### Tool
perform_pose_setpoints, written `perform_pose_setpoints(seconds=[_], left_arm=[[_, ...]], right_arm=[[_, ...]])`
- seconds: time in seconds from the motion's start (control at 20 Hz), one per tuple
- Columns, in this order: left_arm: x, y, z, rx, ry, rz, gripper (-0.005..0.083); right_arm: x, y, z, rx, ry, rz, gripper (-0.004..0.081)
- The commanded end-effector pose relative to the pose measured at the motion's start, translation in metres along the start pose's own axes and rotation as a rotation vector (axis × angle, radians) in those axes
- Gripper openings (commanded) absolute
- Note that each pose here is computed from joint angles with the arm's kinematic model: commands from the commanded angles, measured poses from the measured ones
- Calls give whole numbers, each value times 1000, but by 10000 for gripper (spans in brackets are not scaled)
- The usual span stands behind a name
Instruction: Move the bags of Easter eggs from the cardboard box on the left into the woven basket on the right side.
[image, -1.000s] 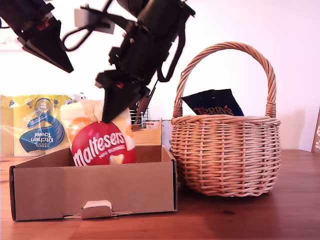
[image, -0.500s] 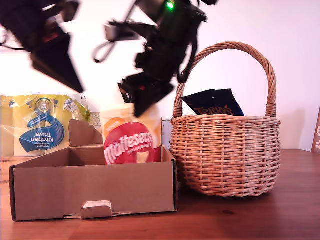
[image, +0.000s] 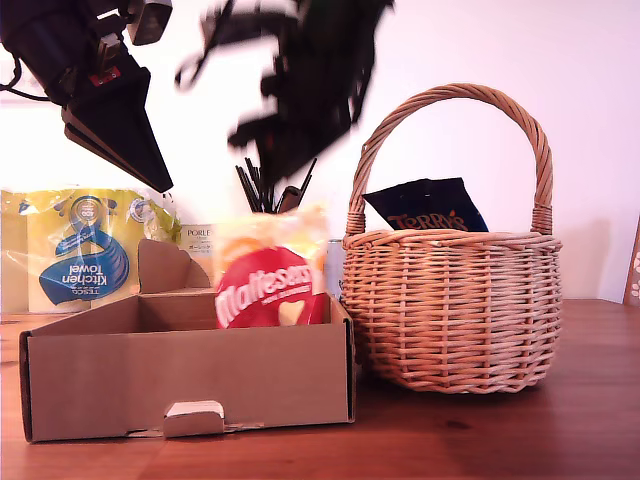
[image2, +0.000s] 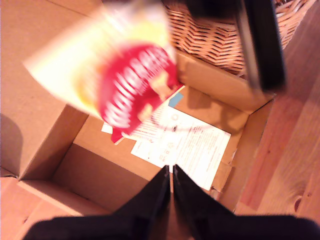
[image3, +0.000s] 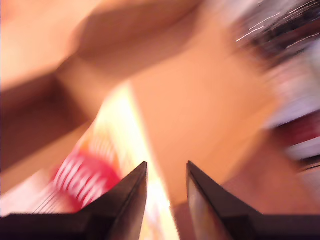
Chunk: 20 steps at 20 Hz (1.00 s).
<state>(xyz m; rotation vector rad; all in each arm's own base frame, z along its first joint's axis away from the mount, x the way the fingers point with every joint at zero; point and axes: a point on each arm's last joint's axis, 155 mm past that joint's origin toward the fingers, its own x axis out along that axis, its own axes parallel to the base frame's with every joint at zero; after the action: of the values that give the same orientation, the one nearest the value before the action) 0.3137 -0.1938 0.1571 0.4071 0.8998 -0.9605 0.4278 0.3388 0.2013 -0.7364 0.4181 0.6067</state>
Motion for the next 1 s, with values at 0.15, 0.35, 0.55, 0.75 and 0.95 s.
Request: perform_pose_setpoints(seconds=[0.15, 0.35, 0.55, 0.75, 0.95], left_arm=[[18, 2, -11, -6, -1, -1, -19], [38, 21, -2, 94, -114, 83, -19], [51, 41, 6, 158, -242, 190, -19], [49, 50, 12, 177, -366, 221, -19], [49, 49, 11, 155, -400, 171, 47]], right_arm=[[-9, -14, 16, -30, -8, -29, 227], [-44, -13, 22, 29, 14, 55, -13], [-103, -30, 33, 102, -30, 61, -14], [-169, -49, 33, 154, -66, 49, -14], [-216, -48, 13, 167, -56, 61, -15]])
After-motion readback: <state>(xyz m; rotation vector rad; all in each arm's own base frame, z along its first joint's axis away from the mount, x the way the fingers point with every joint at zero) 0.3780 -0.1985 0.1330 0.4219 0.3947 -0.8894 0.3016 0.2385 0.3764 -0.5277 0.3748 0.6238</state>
